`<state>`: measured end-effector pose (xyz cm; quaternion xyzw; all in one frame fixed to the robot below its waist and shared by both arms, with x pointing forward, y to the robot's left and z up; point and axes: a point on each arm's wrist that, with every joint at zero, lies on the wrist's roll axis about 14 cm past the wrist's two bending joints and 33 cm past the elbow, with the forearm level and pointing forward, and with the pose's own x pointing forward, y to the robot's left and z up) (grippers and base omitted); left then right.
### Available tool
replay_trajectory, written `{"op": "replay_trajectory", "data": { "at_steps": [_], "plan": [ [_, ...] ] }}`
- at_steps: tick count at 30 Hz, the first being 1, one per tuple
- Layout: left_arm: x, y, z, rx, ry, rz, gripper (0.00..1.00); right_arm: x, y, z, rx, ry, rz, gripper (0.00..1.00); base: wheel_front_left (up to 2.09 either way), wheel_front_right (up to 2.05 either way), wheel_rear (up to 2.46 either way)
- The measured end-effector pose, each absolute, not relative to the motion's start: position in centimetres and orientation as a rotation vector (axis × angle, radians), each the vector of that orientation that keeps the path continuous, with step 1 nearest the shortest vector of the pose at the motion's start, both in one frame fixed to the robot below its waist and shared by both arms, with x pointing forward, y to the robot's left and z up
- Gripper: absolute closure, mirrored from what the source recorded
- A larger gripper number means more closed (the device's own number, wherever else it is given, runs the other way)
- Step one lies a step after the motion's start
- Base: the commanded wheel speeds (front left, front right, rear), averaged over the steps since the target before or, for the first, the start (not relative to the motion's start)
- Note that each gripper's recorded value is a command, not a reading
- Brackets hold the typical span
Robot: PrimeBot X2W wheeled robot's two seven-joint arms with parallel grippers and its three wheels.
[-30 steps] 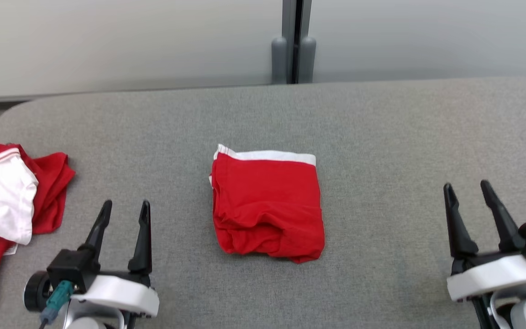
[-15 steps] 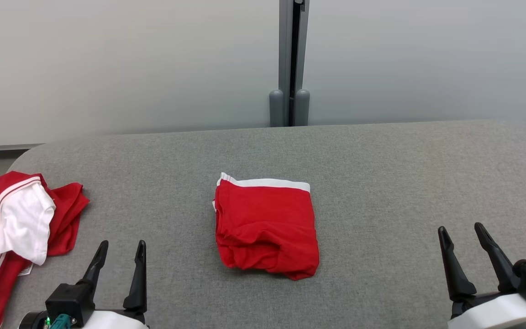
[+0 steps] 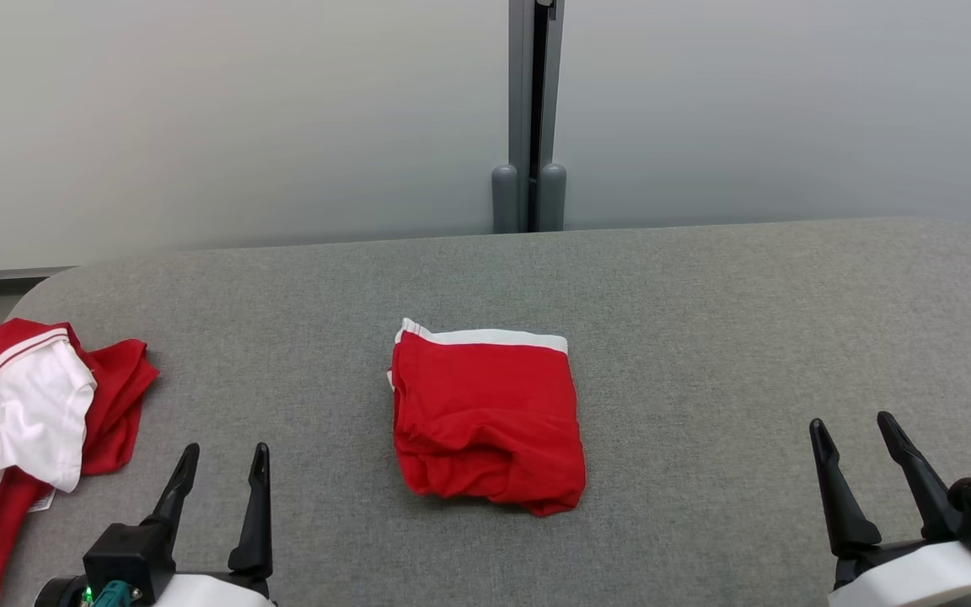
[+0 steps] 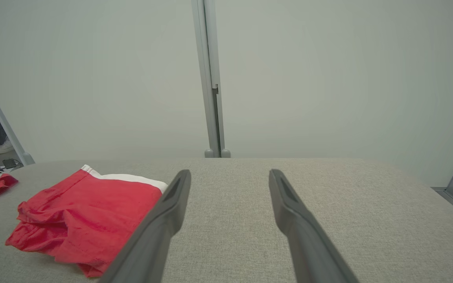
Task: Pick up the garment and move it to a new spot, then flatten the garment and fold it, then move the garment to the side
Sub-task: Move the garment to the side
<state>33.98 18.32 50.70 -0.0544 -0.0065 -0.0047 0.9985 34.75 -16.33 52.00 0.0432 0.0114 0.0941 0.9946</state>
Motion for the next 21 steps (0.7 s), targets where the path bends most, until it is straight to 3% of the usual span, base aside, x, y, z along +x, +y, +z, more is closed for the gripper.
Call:
{"op": "replay_trajectory", "data": {
  "at_steps": [13,21],
  "plan": [
    [34.4,18.4,50.8,-0.108,-0.016,-0.001,0.0,35.4,-16.1,51.2,0.092,0.047,0.195,0.0,0.0,0.0,0.0],
    [38.3,18.4,53.0,-0.117,-0.099,-0.003,0.0,39.8,-12.4,48.6,0.111,0.127,0.305,0.0,0.0,0.0,0.0]
  ]
}}
